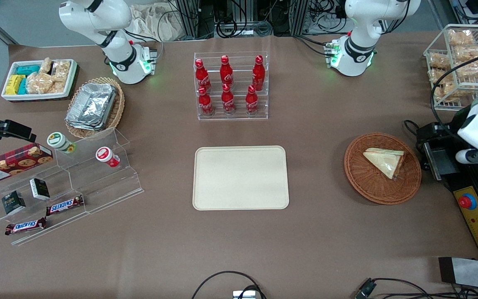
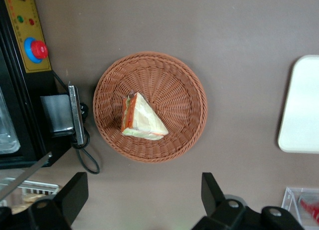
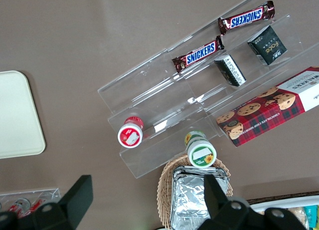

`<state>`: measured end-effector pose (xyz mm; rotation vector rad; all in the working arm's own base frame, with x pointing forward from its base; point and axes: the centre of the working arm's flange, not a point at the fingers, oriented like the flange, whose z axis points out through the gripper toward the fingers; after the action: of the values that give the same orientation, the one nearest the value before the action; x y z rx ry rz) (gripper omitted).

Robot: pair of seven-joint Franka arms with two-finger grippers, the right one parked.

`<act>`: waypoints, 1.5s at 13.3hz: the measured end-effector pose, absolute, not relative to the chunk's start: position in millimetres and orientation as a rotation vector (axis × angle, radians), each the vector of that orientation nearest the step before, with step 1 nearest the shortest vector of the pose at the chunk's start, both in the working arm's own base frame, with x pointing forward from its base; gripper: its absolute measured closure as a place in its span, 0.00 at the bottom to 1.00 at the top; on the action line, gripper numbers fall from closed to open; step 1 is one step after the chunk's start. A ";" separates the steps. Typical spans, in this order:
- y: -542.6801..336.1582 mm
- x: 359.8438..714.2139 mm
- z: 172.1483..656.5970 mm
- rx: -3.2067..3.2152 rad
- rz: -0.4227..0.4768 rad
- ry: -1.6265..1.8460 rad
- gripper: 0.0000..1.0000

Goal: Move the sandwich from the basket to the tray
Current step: 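Move the left gripper over the wrapped sandwich in the wicker basket, then lower the left gripper and close it on the wrapped sandwich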

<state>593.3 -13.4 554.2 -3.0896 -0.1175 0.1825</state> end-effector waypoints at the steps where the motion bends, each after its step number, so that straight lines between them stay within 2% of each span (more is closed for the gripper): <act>1: -13.1 594.3 542.2 -3.085 0.182 -0.156 0.00; 7: -6.9 590.0 460.6 -3.073 0.168 -0.295 0.00; 12: 24.0 568.8 398.1 -3.065 0.131 -0.487 0.00; 20: 78.2 530.7 344.1 -3.068 0.076 -0.856 0.00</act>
<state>530.7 78.2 344.1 -3.0675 -0.8565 0.0764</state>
